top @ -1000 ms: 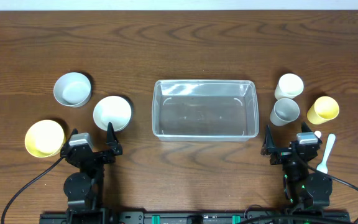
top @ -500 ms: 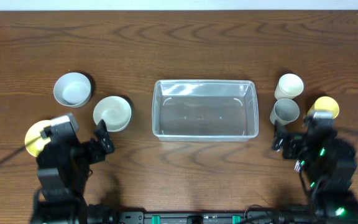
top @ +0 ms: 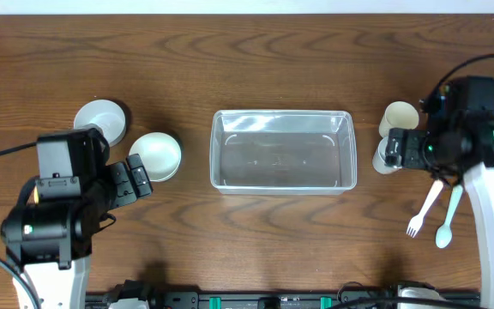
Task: Pack container
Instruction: 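Move the right gripper to the grey cup and lower over it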
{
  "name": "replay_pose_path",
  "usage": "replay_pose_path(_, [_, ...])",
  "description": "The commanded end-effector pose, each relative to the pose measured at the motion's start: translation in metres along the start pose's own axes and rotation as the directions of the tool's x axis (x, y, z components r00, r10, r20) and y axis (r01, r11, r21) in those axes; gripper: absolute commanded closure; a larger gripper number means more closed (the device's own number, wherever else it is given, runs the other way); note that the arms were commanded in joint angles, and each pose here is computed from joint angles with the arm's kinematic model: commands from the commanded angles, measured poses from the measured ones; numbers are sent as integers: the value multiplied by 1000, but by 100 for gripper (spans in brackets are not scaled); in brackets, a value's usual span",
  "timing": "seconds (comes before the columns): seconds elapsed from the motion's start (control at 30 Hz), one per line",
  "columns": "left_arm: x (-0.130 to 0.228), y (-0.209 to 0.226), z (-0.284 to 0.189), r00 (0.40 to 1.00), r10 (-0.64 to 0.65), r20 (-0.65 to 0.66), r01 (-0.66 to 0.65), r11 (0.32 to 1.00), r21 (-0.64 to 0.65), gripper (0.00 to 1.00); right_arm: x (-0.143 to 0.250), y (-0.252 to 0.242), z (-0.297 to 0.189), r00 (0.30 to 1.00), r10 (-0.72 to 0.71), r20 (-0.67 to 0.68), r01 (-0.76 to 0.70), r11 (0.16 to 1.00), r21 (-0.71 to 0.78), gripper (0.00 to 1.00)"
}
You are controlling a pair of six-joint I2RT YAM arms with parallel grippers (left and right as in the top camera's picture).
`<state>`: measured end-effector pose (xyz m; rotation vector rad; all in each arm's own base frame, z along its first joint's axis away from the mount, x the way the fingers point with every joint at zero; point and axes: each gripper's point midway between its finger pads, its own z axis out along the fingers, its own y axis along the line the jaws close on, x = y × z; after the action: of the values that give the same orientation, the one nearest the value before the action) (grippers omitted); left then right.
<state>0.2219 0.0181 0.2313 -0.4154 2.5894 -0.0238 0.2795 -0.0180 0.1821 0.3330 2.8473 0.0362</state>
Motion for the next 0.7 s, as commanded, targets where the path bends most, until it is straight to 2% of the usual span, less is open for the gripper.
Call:
replay_pose_path(0.0, [-3,0,-1,1000,-11,-4,11,1000,-3,2,-7,-23,19,964,266,-32,-262,960,95,1])
replay_pose_path(0.13, [-3,0,1,1000,-10,-14,10,1000,-6,2,-10,-27,52,933,344,-103,-330,934,133,1])
replay_pose_path(0.37, [-3,0,3,1000,-10,-22,10,1000,-8,2,-6,-30,102,902,377,-212,-339,920,197,1])
replay_pose_path(0.67, [-2,0,4,1000,-10,-23,10,1000,-9,2,-7,-32,134,892,379,-247,-328,918,224,1])
